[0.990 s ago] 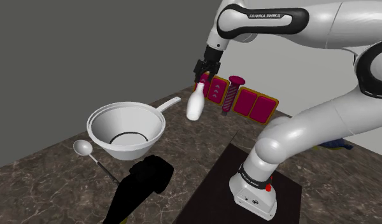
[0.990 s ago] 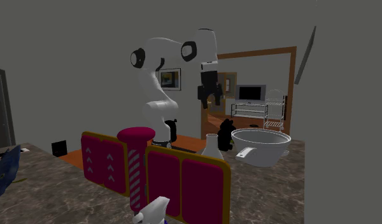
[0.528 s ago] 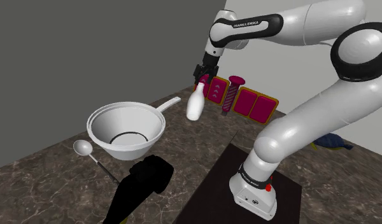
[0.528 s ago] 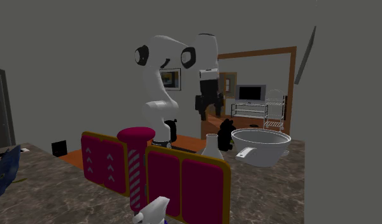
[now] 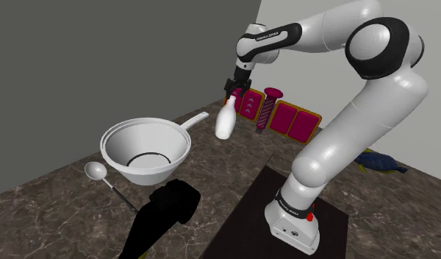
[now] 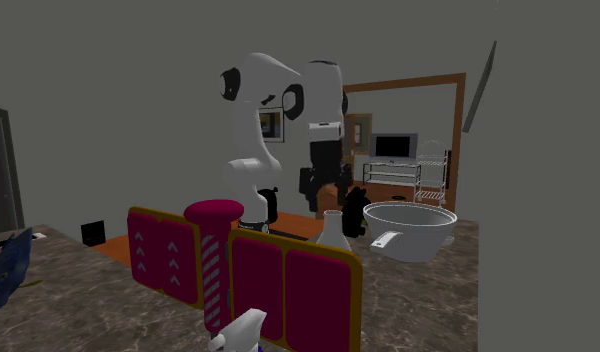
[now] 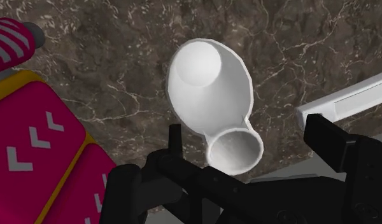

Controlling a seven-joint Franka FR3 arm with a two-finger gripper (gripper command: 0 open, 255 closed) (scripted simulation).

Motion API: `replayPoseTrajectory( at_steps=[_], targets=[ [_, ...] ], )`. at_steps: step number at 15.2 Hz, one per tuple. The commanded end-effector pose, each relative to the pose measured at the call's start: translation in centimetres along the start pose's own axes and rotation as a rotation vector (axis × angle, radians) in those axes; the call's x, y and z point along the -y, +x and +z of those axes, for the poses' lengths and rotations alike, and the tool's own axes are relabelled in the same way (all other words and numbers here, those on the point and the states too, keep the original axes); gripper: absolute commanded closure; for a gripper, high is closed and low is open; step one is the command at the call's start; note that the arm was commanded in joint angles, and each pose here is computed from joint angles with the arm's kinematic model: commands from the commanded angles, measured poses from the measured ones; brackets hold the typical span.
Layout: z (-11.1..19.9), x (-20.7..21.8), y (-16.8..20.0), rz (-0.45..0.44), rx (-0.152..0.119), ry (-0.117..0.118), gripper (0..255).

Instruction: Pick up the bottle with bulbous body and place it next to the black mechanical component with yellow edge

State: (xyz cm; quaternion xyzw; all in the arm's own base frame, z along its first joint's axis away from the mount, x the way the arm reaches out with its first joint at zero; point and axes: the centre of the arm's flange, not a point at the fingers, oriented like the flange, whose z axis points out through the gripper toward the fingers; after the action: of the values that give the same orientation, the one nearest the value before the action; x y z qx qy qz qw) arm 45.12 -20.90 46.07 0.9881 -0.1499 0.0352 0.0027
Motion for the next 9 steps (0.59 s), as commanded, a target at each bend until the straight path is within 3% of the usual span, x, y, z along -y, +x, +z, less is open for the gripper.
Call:
replayPoseTrajectory(
  at_steps=[1,9],
  targets=[
    [1.0,-0.4,0.4,0.003,-0.001,-0.003,0],
    [4.0,-0.4,0.4,0.003,-0.001,-0.003,0]
  ],
)
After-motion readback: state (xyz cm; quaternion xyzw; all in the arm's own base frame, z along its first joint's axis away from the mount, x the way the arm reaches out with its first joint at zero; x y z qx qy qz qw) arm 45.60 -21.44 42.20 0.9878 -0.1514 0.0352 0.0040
